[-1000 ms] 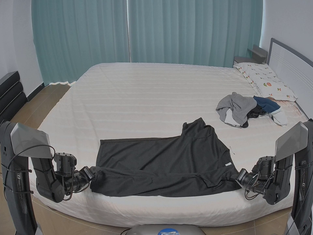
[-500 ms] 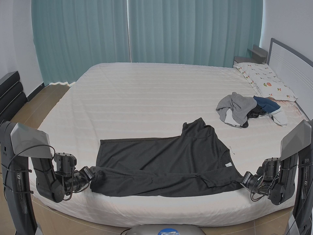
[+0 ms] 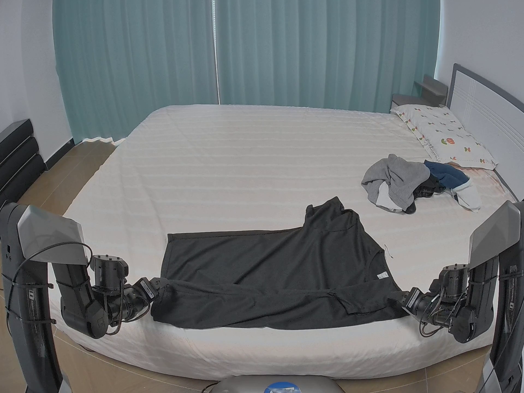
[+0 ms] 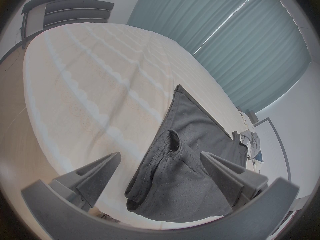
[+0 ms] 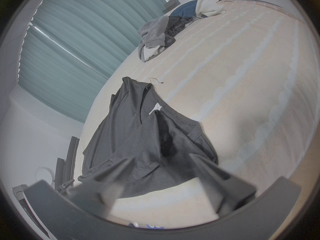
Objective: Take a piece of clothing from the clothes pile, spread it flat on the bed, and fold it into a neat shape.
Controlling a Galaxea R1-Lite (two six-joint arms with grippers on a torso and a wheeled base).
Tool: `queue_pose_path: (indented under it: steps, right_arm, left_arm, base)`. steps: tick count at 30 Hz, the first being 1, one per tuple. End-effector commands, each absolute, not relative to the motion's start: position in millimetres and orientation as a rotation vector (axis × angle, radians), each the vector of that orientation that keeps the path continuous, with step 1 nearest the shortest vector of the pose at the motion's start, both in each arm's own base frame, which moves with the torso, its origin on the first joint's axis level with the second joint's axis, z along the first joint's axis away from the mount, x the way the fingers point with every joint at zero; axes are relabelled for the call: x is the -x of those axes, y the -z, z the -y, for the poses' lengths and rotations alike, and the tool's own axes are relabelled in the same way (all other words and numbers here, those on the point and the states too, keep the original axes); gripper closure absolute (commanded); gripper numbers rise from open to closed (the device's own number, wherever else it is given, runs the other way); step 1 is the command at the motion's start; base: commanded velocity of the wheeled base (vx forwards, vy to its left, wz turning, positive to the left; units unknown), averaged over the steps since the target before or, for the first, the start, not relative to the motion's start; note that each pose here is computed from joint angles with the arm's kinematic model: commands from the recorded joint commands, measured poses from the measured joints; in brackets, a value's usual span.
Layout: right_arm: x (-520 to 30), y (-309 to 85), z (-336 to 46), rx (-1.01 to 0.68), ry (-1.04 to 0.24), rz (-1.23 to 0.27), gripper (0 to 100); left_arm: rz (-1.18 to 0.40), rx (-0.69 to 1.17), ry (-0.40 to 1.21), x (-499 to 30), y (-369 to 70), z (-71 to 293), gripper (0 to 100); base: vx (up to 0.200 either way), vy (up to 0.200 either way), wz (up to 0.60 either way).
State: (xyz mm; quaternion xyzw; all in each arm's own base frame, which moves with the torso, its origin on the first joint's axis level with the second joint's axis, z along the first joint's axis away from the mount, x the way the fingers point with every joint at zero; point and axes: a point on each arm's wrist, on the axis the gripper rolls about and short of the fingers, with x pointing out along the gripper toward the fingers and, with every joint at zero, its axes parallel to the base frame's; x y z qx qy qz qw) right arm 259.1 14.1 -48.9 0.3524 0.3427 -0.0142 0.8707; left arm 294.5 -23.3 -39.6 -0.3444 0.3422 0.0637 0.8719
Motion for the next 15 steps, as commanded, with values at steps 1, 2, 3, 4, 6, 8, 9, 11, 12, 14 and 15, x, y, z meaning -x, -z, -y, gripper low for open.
queue_pose_path:
  steps: [1,2,3,4,6,8,9,11,12,14,15]
  right_arm:
    - [-262.9,45.3,-12.4,-0.747,0.024,-0.684,0]
    - [-263.7,45.1,-11.2,-0.759,0.027,-0.681,0]
    - [-264.1,45.1,-10.5,-0.765,0.028,-0.680,0]
    - [-266.5,43.8,-9.6,-0.794,0.023,-0.672,0]
    - [-270.7,43.0,-6.6,-0.832,0.028,-0.656,0]
    - [-273.9,42.9,-3.3,-0.861,0.040,-0.643,0]
    - [-276.3,44.0,-0.8,-0.875,0.048,-0.636,0]
    - [-276.9,44.6,-0.5,-0.881,0.045,-0.637,0]
    - [-276.4,45.1,-0.7,-0.884,0.040,-0.643,0]
    - [-276.4,45.1,-1.2,-0.884,0.037,-0.645,0]
    - [-276.4,45.1,-1.2,-0.884,0.037,-0.645,0]
  left_arm:
    - [-0.716,0.720,-0.130,-294.8,39.8,23.8,0]
    - [-0.714,0.722,-0.130,-295.2,39.7,24.2,0]
    - [-0.714,0.724,-0.131,-295.2,39.7,24.2,0]
    - [-0.709,0.722,-0.132,-296.3,39.3,24.7,0]
    - [-0.705,0.722,-0.137,-296.7,39.1,24.6,0]
    - [-0.704,0.720,-0.138,-296.8,39.1,24.5,0]
    - [-0.702,0.722,-0.140,-296.8,38.7,24.1,0]
    - [-0.702,0.724,-0.140,-296.8,38.7,24.1,0]
    - [-0.700,0.728,-0.141,-296.9,38.2,24.1,0]
    - [-0.699,0.733,-0.142,-297.3,38.1,24.1,0]
    - [-0.699,0.734,-0.143,-297.3,38.1,24.1,0]
  base:
    - [0.000,0.000,0.00]
    - [0.000,0.000,0.00]
    - [0.000,0.000,0.00]
    - [0.000,0.000,0.00]
    - [0.000,0.000,0.00]
    - [0.000,0.000,0.00]
    - [0.000,0.000,0.00]
    - [0.200,0.000,0.00]
    - [0.200,0.000,0.00]
    - [0.200,0.000,0.00]
    - [0.200,0.000,0.00]
